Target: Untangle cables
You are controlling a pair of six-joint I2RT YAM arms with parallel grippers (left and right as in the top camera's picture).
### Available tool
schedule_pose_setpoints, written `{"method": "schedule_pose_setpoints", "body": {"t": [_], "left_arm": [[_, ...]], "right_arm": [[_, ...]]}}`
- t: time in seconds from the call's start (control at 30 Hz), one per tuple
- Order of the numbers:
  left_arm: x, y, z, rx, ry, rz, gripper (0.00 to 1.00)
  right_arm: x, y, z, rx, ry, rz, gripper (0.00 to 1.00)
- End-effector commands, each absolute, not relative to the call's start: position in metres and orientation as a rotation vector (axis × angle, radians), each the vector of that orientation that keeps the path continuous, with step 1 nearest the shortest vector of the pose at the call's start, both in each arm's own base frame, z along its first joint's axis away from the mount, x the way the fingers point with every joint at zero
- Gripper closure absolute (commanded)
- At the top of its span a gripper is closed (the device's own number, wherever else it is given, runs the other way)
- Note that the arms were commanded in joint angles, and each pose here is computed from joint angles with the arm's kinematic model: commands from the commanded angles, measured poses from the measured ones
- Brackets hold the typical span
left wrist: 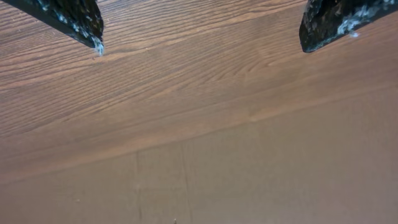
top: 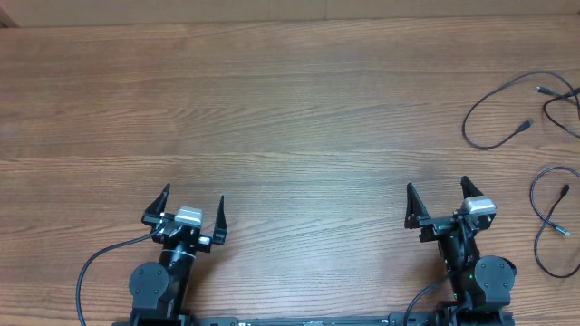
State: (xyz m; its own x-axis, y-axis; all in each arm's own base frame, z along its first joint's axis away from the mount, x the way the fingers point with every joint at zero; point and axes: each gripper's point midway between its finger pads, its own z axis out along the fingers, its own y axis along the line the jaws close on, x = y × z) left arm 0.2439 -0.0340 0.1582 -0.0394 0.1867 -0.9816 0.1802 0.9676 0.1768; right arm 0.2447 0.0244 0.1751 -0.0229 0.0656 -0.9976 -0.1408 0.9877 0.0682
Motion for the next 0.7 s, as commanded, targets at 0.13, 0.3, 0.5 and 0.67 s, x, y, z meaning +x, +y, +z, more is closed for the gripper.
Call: {"method": "schedule_pose_setpoints", "body": {"t": [0.13,0.3,0.5,0.67], "left_arm": [[0.244,-0.032,0.158,0.265,1.619,0.004,0.00],[0.244,-0.032,0.158,0.265,1.619,0.004,0.00],[0.244,-0.031,0.158,0.264,1.619,0.011,0.00],[0.246,-0.015,0.158,0.074,1.639,-0.025,0.00]], "right_arm": [[0.245,0.023,0.172,-0.047,1.585,0.159,0.00],[0.245,0.023,0.172,-0.046,1.586,0.158,0.00],[0.245,0.023,0.172,-0.046,1.585,0.158,0.00],[0.245,0.023,0.172,-0.046,1.585,0.158,0.00]]}}
